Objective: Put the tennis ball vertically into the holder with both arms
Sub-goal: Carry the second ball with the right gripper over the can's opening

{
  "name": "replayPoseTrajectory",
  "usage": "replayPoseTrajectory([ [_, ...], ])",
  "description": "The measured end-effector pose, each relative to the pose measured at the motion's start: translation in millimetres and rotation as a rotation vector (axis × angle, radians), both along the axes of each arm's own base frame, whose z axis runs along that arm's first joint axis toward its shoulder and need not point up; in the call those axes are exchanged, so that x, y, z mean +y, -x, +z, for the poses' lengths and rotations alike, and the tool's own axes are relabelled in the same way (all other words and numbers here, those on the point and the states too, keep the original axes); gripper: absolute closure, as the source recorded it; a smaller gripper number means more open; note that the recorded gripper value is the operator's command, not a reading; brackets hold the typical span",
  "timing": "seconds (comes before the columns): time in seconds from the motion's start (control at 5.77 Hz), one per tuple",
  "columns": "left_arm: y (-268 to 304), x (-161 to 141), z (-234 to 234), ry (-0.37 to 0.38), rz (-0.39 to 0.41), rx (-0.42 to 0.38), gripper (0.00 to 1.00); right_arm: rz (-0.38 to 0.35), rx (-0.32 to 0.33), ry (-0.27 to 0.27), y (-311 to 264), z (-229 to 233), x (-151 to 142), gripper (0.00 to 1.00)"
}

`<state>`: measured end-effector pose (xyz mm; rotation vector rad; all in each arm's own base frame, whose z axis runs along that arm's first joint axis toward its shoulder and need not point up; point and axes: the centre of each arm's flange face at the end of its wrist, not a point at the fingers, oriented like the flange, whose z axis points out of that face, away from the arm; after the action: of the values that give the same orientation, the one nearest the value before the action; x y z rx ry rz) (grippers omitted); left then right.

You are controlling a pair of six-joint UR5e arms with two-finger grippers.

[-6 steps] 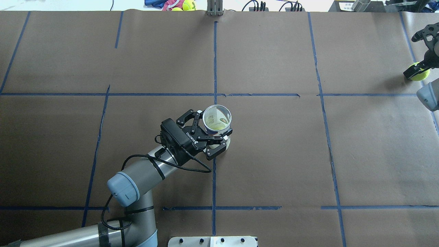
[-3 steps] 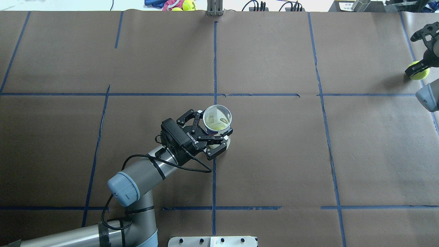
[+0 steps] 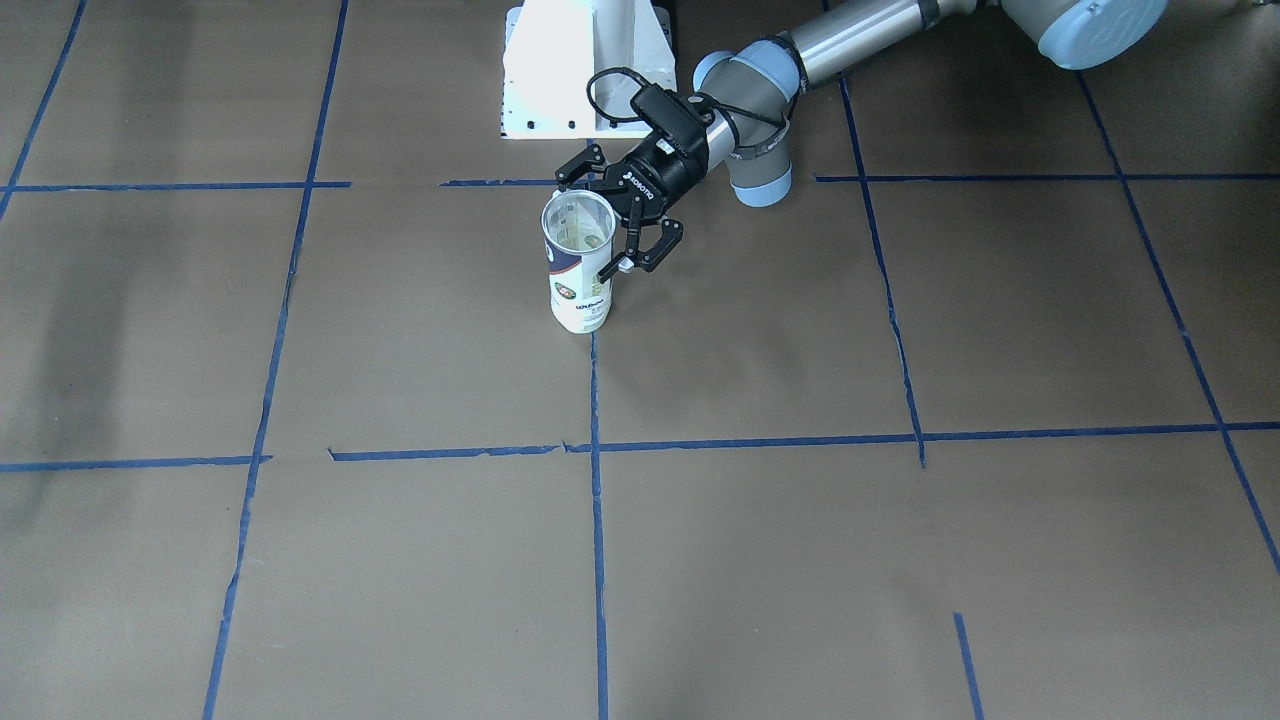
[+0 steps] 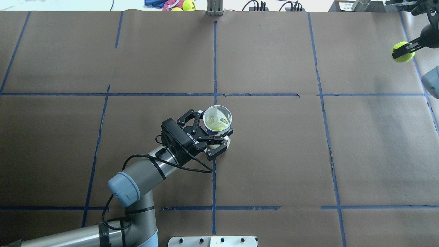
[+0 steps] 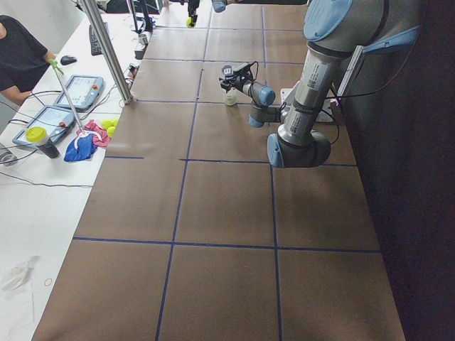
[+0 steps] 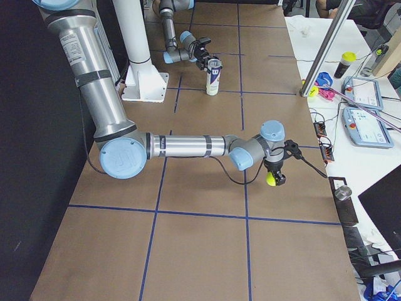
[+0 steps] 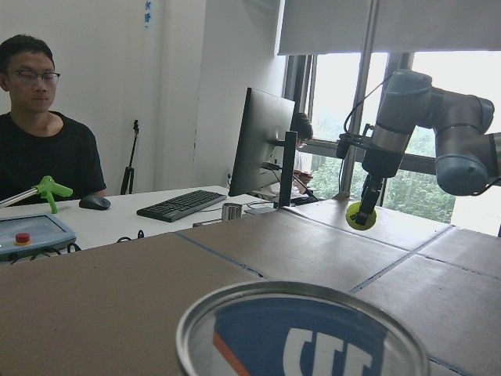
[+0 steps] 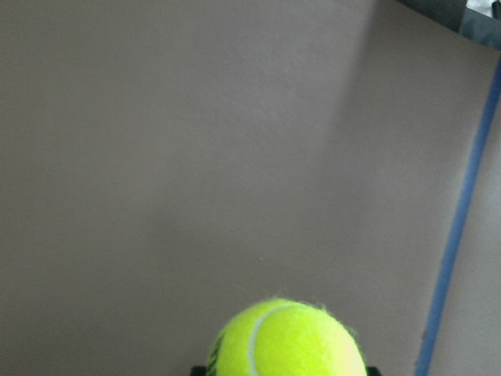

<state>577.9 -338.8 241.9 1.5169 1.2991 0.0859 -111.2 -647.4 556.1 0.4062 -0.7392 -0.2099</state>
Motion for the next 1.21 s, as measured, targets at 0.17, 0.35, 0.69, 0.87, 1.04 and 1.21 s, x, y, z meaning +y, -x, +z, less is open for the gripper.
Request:
replayPoseTrajectory([
  [0.17,0.0,0.1,1.0,0.000,0.000,-0.002,0.04,0.068,-0.149,0.055,-1.6,-55.0,18.8,1.00],
  [0.35,0.1,0.1,2.0,0.001,0.000,-0.003,0.04,0.122,-0.282,0.128,8.8,-112.5,40.8,0.99],
  [0.69,0.1,0.1,2.5,0.001,0.000,-0.004,0.04,0.175,-0.508,0.314,81.7,-239.3,91.2,0.96],
  [0.87,-0.5,0.4,1.4,0.002,0.001,-0.004,0.04,0.202,-0.600,0.407,120.4,-298.0,111.5,0.95],
  [1.04,-1.2,0.5,-0.1,0.001,0.001,-0.005,0.04,0.232,-0.663,0.468,161.2,-347.6,138.3,0.95],
  [1.21,-1.8,0.6,-0.8,0.002,0.002,-0.007,0.04,0.263,-0.674,0.493,203.7,-396.2,171.5,0.93],
])
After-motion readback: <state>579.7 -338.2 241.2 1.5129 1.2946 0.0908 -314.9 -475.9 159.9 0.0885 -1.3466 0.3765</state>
